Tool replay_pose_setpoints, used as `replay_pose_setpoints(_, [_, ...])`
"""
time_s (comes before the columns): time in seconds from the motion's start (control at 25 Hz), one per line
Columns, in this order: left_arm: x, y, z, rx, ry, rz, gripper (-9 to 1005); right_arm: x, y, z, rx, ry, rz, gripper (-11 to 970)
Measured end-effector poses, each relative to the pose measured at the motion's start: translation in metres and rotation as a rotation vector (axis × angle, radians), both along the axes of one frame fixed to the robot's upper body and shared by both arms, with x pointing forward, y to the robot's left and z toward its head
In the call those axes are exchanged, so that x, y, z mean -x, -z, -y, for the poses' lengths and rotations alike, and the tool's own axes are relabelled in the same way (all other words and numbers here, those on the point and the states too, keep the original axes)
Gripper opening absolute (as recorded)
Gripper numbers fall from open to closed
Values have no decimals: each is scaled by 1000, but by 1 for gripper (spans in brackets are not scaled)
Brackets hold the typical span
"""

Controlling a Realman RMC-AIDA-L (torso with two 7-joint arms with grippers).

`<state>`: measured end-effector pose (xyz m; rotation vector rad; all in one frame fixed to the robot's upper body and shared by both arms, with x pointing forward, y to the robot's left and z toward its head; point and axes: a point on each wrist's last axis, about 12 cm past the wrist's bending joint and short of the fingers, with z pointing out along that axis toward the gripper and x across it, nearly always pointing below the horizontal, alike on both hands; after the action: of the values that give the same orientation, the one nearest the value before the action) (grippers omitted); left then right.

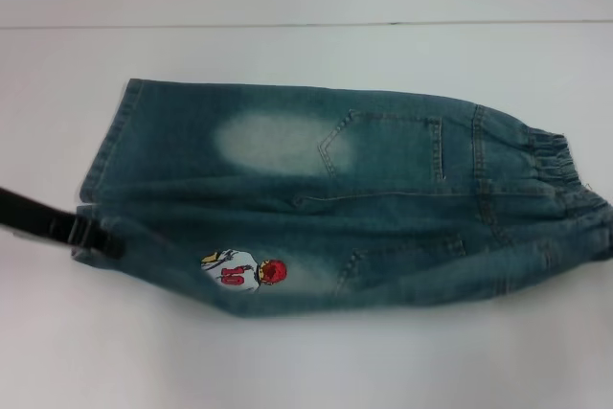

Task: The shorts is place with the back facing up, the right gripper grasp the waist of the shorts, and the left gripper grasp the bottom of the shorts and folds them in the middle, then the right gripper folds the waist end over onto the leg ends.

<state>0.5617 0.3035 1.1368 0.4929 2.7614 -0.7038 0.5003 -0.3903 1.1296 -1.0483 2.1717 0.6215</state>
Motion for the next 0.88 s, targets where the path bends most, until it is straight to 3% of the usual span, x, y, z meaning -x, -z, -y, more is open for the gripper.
replay_pose_setpoints(0.4, [-29,-10,4,-26,-60,144,67,-25,-10,-6,-76,122,104,49])
replay_pose_setpoints(0.88, [-50,-6,15,-44,-118,254,68,-65,-7,-12,4,289,160,50])
